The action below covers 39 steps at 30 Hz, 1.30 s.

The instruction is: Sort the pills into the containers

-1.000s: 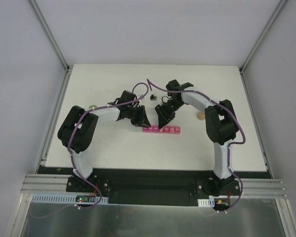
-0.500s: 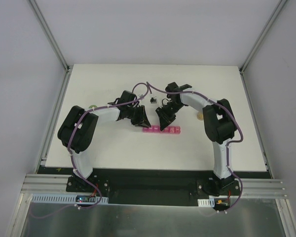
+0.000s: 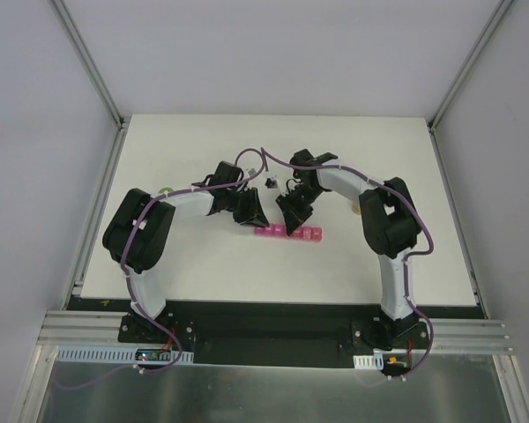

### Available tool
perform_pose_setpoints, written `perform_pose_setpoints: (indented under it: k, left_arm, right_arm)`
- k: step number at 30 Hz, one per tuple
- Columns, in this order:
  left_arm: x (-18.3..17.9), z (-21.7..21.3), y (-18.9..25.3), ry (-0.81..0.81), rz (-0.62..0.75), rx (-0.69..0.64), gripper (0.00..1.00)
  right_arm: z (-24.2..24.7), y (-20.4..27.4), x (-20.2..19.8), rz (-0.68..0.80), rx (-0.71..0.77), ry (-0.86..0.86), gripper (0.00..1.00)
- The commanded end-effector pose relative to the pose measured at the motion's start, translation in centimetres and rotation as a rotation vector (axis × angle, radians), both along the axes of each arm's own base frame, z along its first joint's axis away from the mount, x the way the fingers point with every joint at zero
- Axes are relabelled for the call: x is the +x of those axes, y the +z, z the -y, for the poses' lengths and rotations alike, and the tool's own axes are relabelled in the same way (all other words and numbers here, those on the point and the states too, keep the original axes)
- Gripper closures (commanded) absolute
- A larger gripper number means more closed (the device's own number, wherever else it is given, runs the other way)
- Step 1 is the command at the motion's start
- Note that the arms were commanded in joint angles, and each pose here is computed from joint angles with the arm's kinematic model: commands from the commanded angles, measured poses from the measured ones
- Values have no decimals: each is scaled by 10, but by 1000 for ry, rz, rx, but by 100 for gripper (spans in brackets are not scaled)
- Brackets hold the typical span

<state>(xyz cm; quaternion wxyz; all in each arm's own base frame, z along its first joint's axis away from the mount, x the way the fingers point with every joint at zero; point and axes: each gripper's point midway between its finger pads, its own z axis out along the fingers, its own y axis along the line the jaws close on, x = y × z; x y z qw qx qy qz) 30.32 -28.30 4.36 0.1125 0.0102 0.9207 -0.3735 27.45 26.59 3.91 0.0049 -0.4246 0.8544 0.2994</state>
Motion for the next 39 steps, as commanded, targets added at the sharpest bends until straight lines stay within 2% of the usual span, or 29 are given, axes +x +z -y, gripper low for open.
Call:
perform_pose_setpoints:
  k: [1,8,13,19,20,23,28,31,34,35,37,38,39]
  left_arm:
    - [-13,-20,-24,19,-56,95,80]
    - [-13,-20,-23,24,-59,90,80]
    - [-11,-19,-21,24,-55,86,80]
    - [-12,-19,-21,21,-59,81,80]
    - [-12,-18,-20,19,-58,79,80]
    - [-10,-18,-17,21,-53,74,80]
    - [-10,-18,-1,20,-19,52,79]
    - [-11,-22,18,20,43,39,78]
    - [-9,-31,49,29,175,41,69]
    - [-8,-34,77,38,266,22,60]
    - [-7,-46,98,39,386,40,48]
    - [-5,-58,130,80,504,40,38]
    - [-5,-65,144,98,561,43,21]
  right_arm:
    - [11,-21,5,96,-142,15,91]
    - [17,-28,15,205,-244,-21,96]
    - [16,-27,20,225,-245,-37,96]
    - [-3,16,20,151,-20,-40,94]
    - [-11,31,19,131,59,-30,94]
    - [-13,53,14,103,136,-16,94]
    - [0,71,21,139,150,-56,91]
    - [13,82,29,178,160,-80,85]
    - [27,101,33,263,180,-77,78]
    - [32,107,34,296,177,-78,77]
    - [42,130,36,405,199,-88,66]
    - [49,138,40,461,186,-101,61]
    - [56,163,45,569,211,-116,51]
